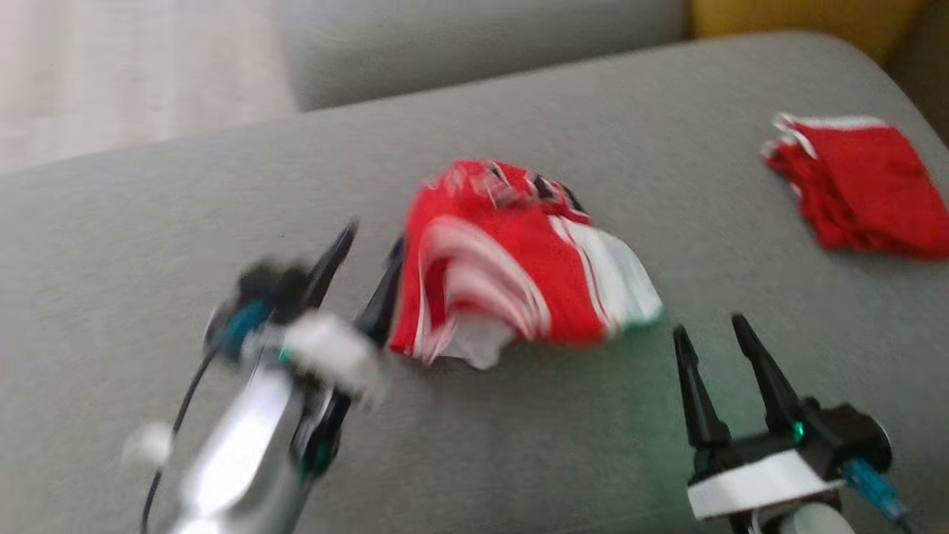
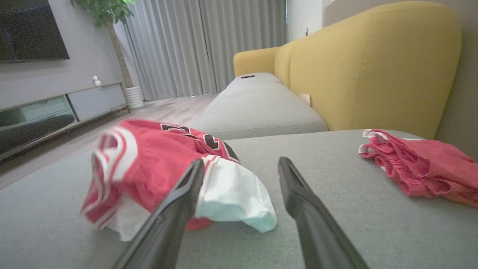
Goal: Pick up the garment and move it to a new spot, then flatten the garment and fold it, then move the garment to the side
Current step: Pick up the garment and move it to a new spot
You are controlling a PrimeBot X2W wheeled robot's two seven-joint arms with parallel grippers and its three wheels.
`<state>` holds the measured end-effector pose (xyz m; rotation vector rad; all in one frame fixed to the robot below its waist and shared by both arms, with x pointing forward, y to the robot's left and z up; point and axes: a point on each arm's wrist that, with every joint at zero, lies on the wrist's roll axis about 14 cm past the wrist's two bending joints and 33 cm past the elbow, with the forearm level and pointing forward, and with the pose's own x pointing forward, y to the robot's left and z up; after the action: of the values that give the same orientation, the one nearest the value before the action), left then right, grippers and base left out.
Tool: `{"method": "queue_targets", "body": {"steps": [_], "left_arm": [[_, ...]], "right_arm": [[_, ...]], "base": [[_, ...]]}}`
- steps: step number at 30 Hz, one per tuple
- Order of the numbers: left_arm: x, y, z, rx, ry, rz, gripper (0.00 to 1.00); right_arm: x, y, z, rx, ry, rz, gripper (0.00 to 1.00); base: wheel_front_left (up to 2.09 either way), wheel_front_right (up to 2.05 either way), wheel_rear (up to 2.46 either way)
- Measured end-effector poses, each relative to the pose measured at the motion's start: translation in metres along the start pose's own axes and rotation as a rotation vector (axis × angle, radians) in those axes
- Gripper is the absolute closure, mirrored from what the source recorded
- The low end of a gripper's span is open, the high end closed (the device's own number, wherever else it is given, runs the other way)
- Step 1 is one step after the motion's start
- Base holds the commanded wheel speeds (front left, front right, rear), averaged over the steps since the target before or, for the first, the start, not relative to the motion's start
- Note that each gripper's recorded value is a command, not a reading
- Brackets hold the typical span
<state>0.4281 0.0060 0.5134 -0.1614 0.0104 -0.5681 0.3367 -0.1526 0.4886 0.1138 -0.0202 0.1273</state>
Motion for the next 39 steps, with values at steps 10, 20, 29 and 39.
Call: {"method": "queue_targets", "body": {"steps": [10, 20, 29, 39], "left_arm": [[-0.130, 0.064, 0.012, -0.008, -0.106, 0.339, 0.00], [-0.220, 0.071, 0.027, 0.052, -0.203, 0.548, 0.00], [-0.246, 0.059, 0.017, 0.117, -0.168, 0.565, 0.00], [-0.245, 0.053, 0.023, 0.147, -0.187, 0.553, 0.00]], "right_arm": [[0.003, 0.030, 0.016, 0.002, -0.055, 0.098, 0.00], [-0.018, 0.032, 0.025, -0.001, -0.089, 0.103, 0.00], [-0.046, 0.031, 0.015, 0.017, -0.068, 0.089, 0.00], [-0.051, 0.031, 0.012, 0.025, -0.063, 0.088, 0.00]], "base": [[0.00, 0.00, 0.00], [0.00, 0.00, 0.00], [0.00, 0.00, 0.00], [0.00, 0.00, 0.00]]}}
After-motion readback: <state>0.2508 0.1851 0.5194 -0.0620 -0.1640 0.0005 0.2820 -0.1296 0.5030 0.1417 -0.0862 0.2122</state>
